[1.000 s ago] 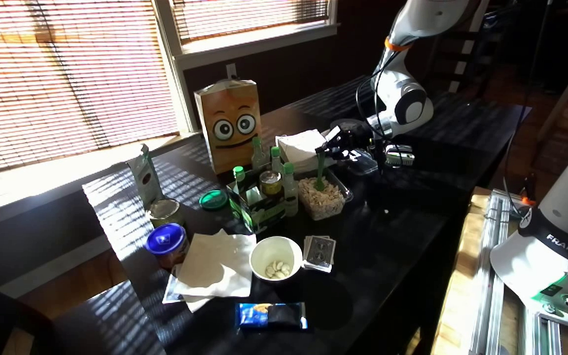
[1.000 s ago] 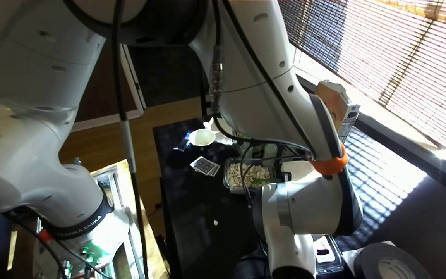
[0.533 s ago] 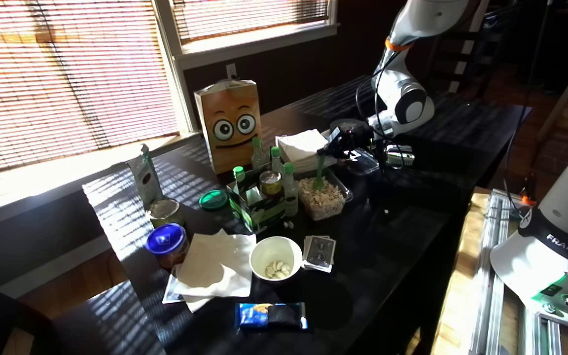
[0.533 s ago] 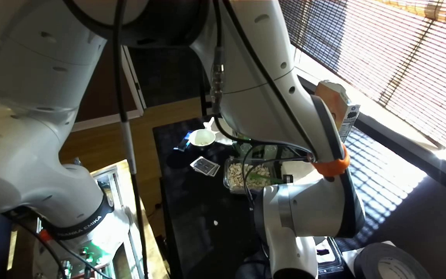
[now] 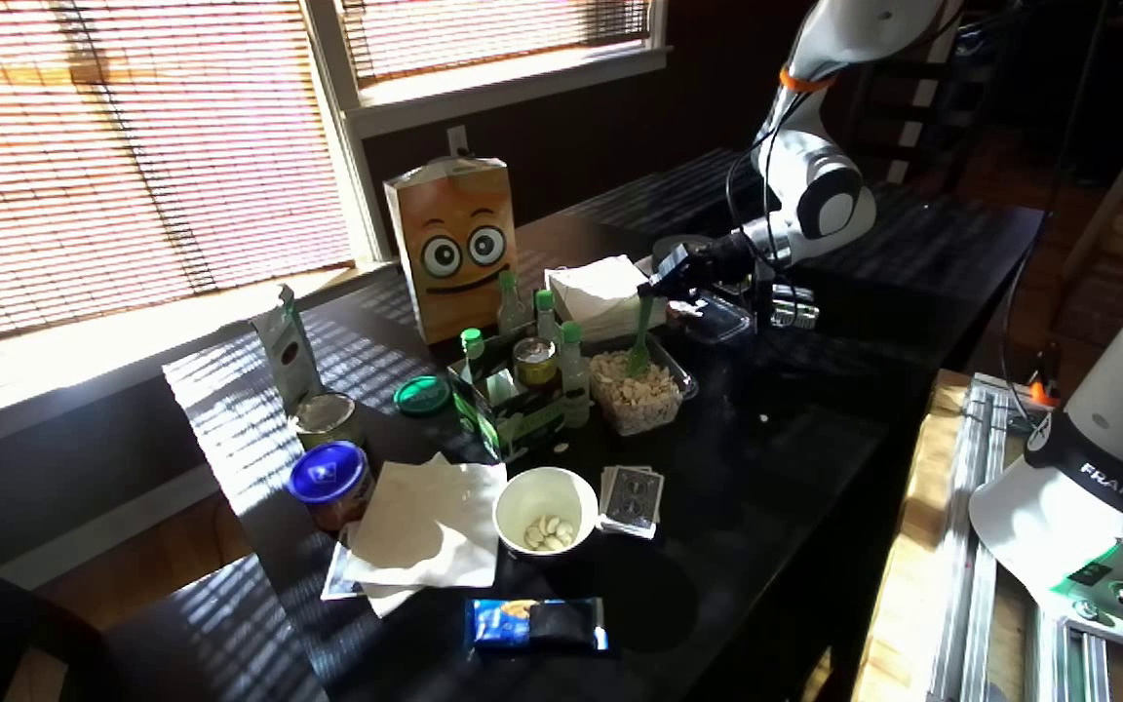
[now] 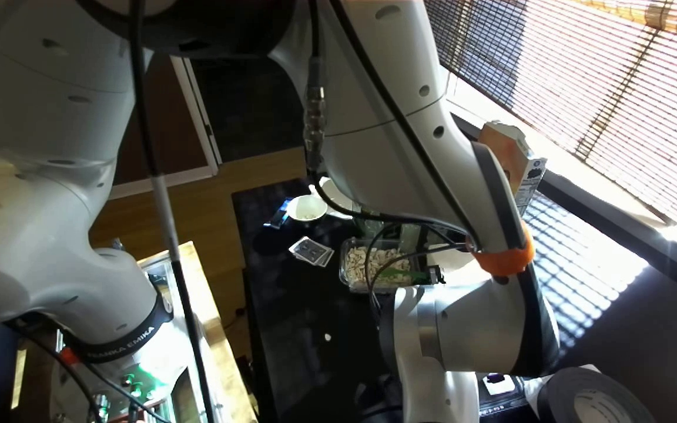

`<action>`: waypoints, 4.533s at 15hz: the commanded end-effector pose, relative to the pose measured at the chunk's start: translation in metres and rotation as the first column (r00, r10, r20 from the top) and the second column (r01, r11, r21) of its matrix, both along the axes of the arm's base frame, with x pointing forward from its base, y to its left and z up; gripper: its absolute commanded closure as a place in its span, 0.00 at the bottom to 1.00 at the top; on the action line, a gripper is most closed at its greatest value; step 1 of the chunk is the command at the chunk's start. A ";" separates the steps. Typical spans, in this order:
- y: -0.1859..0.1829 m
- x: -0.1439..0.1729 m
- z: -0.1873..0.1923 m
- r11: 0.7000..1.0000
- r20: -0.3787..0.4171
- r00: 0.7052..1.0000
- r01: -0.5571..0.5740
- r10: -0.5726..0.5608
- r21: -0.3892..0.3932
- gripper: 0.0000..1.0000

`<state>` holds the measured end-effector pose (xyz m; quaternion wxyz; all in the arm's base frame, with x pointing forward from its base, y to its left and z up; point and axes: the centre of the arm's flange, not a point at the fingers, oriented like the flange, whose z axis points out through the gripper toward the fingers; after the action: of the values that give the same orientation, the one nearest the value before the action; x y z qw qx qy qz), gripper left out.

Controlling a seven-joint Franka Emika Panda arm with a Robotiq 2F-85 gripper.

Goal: Use the spoon to transfer some contents from the right bowl to the left bowl

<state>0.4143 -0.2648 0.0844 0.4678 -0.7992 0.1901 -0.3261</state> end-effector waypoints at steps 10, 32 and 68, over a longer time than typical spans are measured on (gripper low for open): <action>0.047 -0.010 -0.019 0.998 0.106 0.994 -0.029 0.035 -0.058 0.97; 0.060 0.002 -0.032 0.964 -0.199 0.980 0.084 -0.034 0.252 0.97; 0.206 -0.067 0.117 0.995 0.265 0.964 0.004 -0.030 0.098 0.97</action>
<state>0.3582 -0.0957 0.1803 0.5308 -0.7210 0.1531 -0.4183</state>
